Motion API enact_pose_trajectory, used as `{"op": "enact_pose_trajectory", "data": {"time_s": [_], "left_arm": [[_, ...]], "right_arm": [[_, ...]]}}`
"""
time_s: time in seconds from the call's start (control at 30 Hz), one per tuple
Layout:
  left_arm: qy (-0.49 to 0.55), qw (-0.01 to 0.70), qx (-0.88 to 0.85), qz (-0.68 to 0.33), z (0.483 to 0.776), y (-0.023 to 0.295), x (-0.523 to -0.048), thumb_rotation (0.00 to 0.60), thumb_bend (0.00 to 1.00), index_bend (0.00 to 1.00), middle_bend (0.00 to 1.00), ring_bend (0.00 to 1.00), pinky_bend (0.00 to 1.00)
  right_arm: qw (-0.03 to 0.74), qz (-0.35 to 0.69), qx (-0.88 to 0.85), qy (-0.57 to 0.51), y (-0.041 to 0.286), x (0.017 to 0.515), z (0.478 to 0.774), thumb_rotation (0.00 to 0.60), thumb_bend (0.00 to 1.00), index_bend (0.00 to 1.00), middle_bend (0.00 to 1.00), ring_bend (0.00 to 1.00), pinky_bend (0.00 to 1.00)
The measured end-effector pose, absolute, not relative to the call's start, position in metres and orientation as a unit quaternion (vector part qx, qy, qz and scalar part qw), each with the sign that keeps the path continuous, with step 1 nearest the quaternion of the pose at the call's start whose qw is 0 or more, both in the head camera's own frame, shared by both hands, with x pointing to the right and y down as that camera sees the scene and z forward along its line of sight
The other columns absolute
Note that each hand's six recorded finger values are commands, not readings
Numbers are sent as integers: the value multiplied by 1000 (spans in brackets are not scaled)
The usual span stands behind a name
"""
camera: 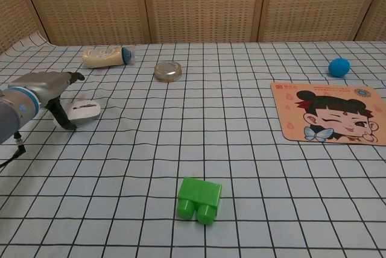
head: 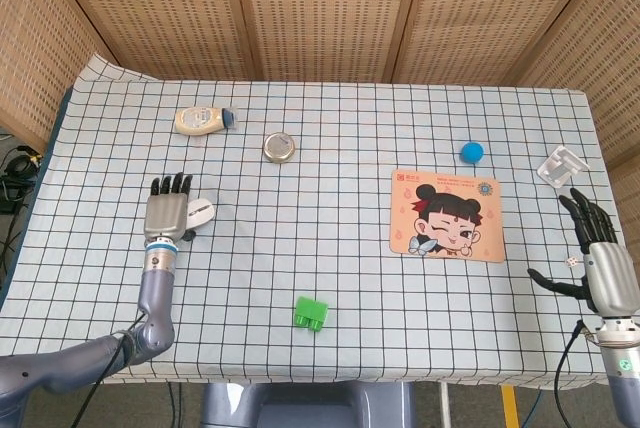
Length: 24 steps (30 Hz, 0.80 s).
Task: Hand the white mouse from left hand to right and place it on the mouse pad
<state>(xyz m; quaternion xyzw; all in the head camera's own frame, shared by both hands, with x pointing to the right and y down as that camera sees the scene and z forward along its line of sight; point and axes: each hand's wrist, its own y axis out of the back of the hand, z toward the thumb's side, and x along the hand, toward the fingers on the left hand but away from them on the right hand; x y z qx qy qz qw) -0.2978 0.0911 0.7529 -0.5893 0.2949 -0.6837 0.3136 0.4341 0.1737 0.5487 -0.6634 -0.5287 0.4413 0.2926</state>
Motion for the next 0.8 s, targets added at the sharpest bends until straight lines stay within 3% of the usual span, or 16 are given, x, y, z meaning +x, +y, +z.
{"op": "enact_pose_trajectory", "data": {"time_s": [0.13,0.27,0.47,0.8], "left_arm": [[298,312,-584,-688,754,87,-306,600,190,58,0,0,12],[299,310,-580,-691,754,84,-312,600,191,132,1,4,101],[295,321,-581,-687,753,82,-308,600,191,249,100,99,217],[278,329,-580,-691,760,83,-300,600,195,285,130,124,243]], "right_arm": [[294,443,-665,-525,174,432,551,600,108,0,0,0,0],[294,443,-665,-524,174,431,551,600,108,0,0,0,0],[294,443,-664,-525,174,432,550,600,108,0,0,0,0],[295,436,-666,-528,174,433,546,600,108,0,0,0,0]]}}
